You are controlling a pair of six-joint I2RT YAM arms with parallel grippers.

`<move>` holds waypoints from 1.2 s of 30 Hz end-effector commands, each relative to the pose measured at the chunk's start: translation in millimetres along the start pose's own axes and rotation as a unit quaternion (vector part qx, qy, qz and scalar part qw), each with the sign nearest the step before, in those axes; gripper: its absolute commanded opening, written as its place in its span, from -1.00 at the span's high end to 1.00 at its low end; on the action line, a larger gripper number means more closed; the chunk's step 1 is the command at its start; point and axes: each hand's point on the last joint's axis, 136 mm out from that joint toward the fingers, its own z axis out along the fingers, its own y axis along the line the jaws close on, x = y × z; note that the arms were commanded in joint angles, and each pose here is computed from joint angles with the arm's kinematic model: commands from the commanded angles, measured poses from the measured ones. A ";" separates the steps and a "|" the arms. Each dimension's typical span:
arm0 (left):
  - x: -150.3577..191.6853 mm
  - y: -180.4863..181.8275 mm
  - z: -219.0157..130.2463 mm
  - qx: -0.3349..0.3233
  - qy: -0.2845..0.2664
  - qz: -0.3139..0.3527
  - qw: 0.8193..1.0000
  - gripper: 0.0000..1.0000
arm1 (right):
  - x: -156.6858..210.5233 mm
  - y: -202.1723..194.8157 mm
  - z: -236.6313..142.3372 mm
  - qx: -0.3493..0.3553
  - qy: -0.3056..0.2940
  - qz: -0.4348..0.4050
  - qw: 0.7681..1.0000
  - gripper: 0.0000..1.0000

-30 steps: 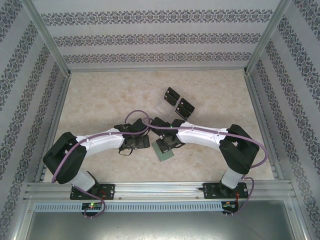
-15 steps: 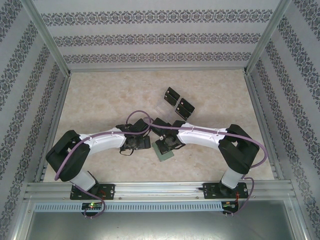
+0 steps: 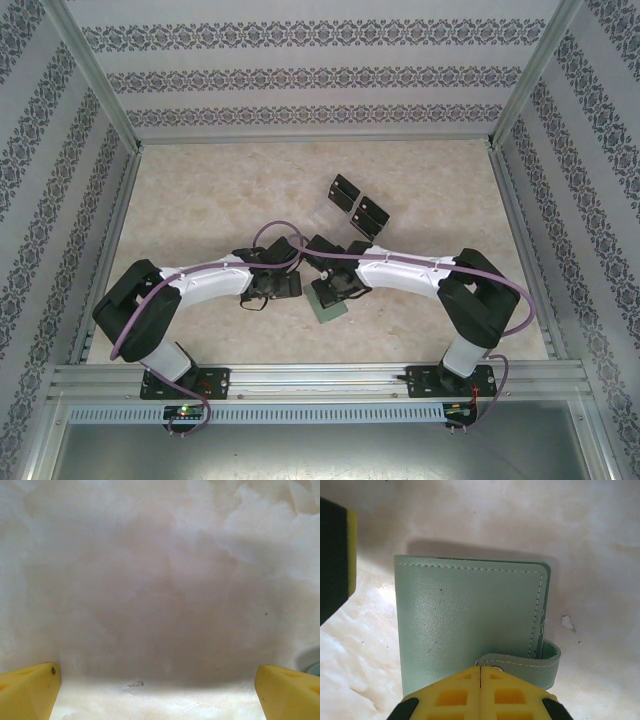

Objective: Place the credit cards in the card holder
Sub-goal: Close the button on the card holder.

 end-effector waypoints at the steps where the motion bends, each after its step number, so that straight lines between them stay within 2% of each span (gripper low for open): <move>1: -6.1 -16.3 0.2 0.020 -0.007 0.020 1.000 -1.00 | 4.5 0.8 -4.3 -0.011 0.004 0.007 1.000 1.00; 20: -5.8 -18.3 2.0 0.021 -0.003 0.023 1.000 -1.00 | -3.6 8.9 -15.1 -0.025 -0.018 0.005 1.000 1.00; 36: -4.5 -17.4 3.2 0.019 0.000 0.023 1.000 -1.00 | 1.5 9.1 11.7 -0.019 0.011 0.002 1.000 1.00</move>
